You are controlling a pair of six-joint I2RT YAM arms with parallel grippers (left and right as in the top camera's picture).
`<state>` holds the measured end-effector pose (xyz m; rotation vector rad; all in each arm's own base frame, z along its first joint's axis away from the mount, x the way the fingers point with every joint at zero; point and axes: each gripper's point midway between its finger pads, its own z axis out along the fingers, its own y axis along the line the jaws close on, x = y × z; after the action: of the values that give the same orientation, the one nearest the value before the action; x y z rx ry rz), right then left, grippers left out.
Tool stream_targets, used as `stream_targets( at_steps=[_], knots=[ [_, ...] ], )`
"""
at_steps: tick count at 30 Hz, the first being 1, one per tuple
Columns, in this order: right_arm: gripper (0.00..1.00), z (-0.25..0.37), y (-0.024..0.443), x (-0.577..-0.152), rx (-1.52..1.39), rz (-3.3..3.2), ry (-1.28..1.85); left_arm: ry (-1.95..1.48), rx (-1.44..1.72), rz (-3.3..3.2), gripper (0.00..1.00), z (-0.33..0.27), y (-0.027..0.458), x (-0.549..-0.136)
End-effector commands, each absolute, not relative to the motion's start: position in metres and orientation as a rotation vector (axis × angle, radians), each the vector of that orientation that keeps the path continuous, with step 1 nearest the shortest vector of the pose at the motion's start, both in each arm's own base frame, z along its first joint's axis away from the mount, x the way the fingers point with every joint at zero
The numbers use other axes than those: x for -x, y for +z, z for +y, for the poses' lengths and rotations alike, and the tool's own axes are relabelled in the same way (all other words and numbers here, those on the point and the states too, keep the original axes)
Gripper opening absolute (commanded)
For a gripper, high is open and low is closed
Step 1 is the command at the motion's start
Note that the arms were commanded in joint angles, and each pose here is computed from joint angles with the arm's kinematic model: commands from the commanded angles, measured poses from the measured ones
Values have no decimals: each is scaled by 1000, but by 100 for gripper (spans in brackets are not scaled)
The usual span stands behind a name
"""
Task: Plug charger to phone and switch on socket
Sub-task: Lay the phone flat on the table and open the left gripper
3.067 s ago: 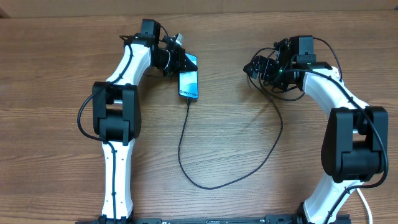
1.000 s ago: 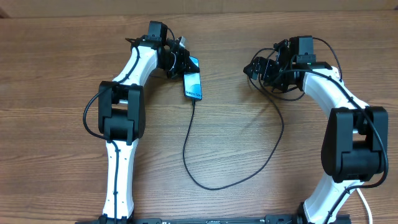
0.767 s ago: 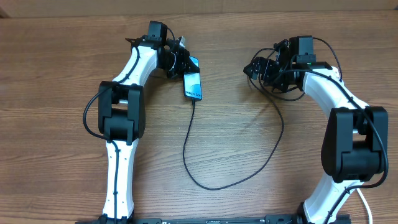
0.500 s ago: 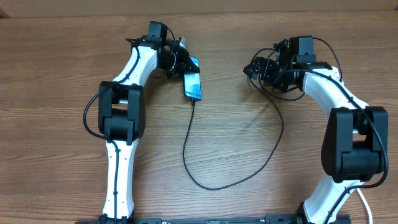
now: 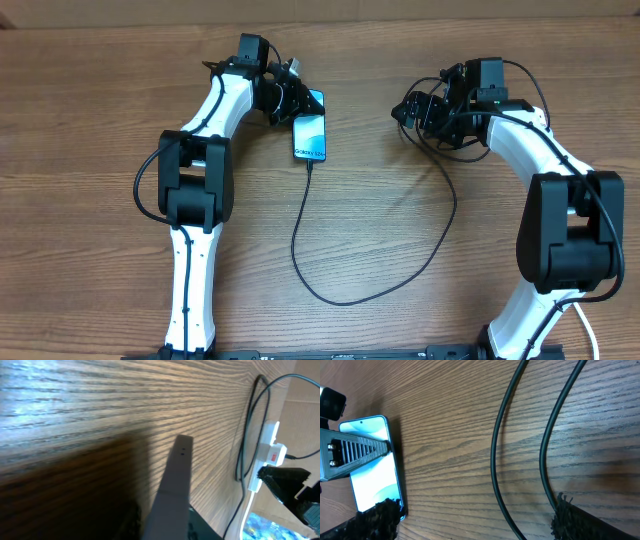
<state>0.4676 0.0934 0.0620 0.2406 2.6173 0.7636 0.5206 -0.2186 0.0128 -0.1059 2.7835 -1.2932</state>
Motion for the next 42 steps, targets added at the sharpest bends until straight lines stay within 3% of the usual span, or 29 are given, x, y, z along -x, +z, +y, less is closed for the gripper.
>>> stream_targets(
  at_steps=[1,12,16,22,42],
  knots=[
    [100,94,77,-471,-212,2584,750,-1272,136,2814,35,-219,3,-519],
    [100,94,77,-471,-212,2583,750,-1219,168,2846,45,-214,-3,-517],
    [100,94,77,-471,-212,2583,750,-1159,198,2881,55,-208,-9,-514],
    [100,94,77,-471,-212,2584,750,-1105,239,2913,100,-203,-14,-512],
    [100,94,77,-471,-211,2582,750,-737,459,3051,100,-166,-39,-498]
  ],
)
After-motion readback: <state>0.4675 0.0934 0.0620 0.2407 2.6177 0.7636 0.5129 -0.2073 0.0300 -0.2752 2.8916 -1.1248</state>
